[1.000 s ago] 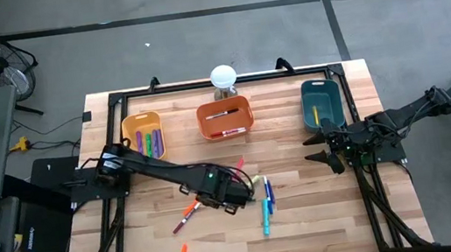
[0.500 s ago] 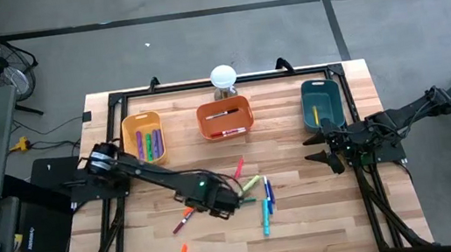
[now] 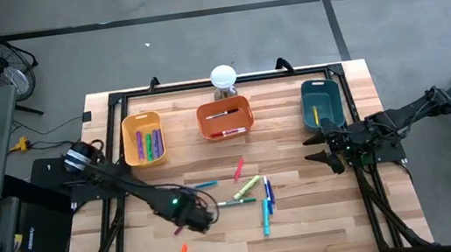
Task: Pick & Place Markers
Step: Put the pink marker pen into the orange bin
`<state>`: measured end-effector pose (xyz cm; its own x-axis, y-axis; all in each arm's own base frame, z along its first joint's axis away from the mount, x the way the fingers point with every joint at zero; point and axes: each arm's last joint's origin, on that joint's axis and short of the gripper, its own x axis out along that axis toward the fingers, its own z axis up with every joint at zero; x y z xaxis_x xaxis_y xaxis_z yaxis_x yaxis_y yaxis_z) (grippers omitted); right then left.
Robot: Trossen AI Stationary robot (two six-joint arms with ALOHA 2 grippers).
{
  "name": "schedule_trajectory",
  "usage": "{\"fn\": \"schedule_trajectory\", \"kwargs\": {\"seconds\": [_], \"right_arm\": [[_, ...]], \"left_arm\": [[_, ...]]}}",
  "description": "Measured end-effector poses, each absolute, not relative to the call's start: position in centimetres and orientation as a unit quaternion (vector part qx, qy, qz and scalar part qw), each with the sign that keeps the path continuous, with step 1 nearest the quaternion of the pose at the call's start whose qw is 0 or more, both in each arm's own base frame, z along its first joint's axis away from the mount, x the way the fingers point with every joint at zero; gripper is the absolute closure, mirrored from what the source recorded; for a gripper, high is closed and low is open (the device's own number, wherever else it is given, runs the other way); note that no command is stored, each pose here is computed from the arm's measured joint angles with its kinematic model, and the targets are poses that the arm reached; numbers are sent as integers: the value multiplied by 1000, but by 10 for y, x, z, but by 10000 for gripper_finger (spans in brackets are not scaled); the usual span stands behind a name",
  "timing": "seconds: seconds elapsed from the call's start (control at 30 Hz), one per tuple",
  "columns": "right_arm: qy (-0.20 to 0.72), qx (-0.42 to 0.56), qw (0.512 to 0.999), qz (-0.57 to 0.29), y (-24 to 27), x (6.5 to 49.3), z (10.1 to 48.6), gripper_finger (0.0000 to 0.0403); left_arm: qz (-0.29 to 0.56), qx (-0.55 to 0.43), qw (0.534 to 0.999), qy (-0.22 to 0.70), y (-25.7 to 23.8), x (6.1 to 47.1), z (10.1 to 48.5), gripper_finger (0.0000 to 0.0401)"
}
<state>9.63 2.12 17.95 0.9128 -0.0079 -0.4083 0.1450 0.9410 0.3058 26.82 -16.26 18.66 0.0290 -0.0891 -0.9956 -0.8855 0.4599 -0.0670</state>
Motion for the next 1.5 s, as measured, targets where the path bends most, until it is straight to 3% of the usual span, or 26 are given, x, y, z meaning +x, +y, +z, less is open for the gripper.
{"fn": "schedule_trajectory", "kwargs": {"seconds": [0.33,0.8,1.5], "right_arm": [[206,167,963,-39,21,96,179,151],[205,167,964,-40,21,96,179,150],[206,167,963,-40,21,96,179,151]], "left_arm": [[309,-360,620,625,-176,246,173,187],[279,-357,657,603,-180,255,164,187],[276,-335,627,647,-175,267,136,187]]}}
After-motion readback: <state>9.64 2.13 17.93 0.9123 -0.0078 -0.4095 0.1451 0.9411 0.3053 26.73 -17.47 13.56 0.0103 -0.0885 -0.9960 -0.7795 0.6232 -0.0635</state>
